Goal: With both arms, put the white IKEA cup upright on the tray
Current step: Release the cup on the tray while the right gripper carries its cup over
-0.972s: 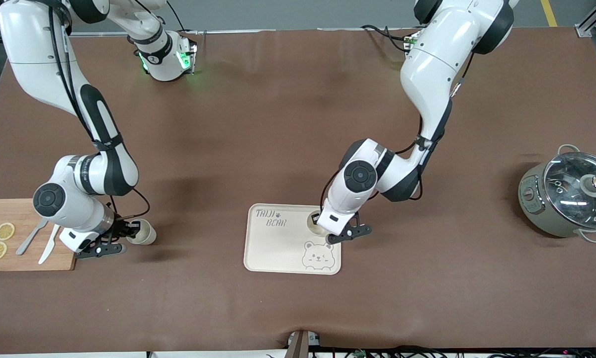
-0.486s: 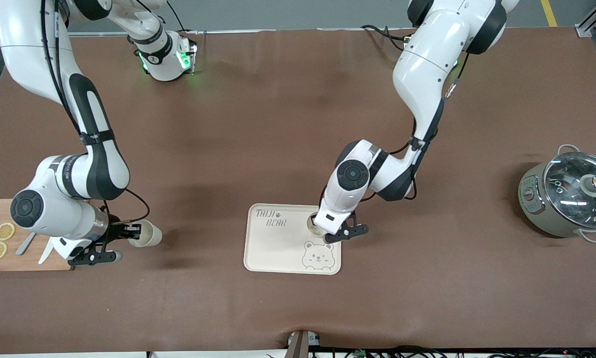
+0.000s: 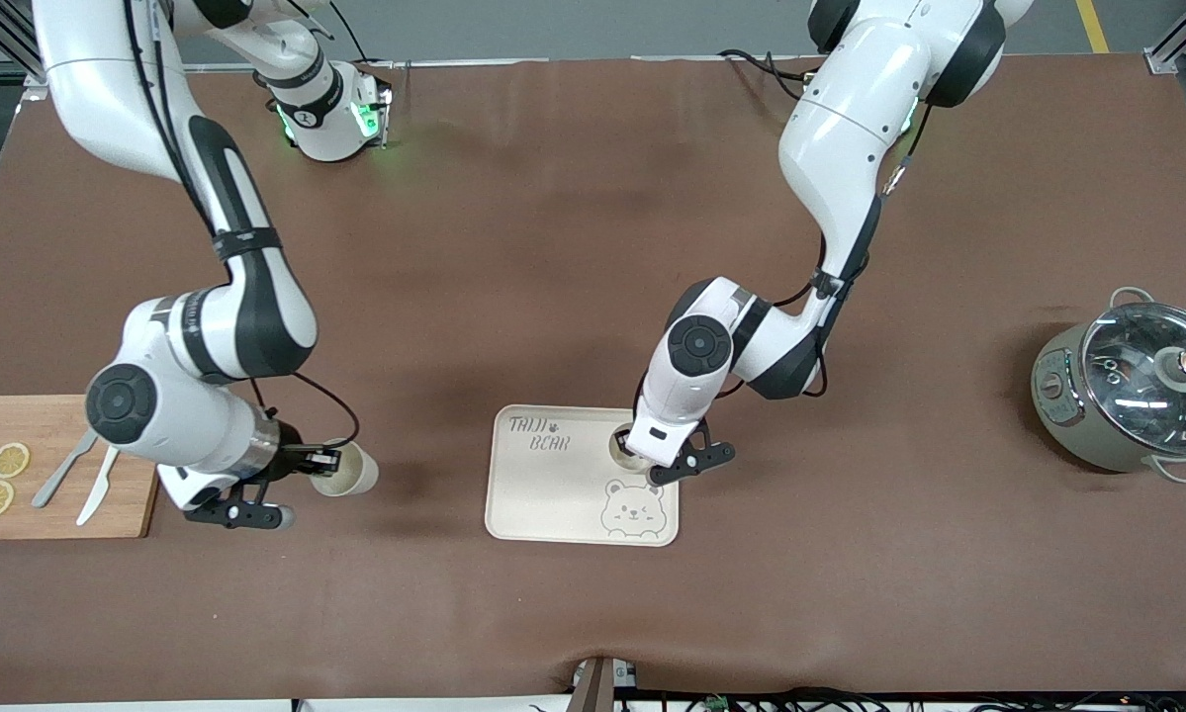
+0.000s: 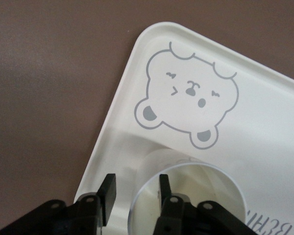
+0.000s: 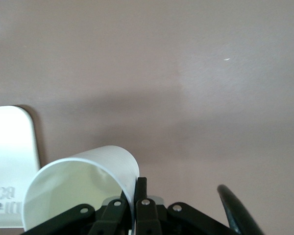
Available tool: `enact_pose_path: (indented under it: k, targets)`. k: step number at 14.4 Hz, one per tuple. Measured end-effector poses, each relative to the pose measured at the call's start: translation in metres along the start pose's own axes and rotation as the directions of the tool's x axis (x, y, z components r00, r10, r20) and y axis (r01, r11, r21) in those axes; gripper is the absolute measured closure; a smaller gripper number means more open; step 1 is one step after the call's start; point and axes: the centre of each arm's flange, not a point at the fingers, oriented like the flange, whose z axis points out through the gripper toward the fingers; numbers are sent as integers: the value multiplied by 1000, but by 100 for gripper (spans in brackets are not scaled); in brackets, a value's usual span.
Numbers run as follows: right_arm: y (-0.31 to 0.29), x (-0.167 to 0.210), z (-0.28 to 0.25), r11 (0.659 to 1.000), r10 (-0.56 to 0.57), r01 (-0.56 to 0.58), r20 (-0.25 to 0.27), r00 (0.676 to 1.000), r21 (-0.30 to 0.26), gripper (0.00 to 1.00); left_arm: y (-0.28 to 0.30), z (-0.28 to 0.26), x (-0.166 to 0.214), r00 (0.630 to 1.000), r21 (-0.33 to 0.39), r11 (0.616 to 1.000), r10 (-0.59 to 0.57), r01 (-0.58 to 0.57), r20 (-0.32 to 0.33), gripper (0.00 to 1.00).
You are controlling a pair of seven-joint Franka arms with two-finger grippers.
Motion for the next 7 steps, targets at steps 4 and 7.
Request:
enact_pose_path:
  k: [4,7]
  targets:
    - [-51,-16,-2,995,97,-97,-8,995,8,96,-2,-3,2,1000,33,999,-4,3,18,12]
    - [-84,-27,5,987,158,-158,-3,987,34,96,-4,-18,1,998,105,994,-7,0,68,0]
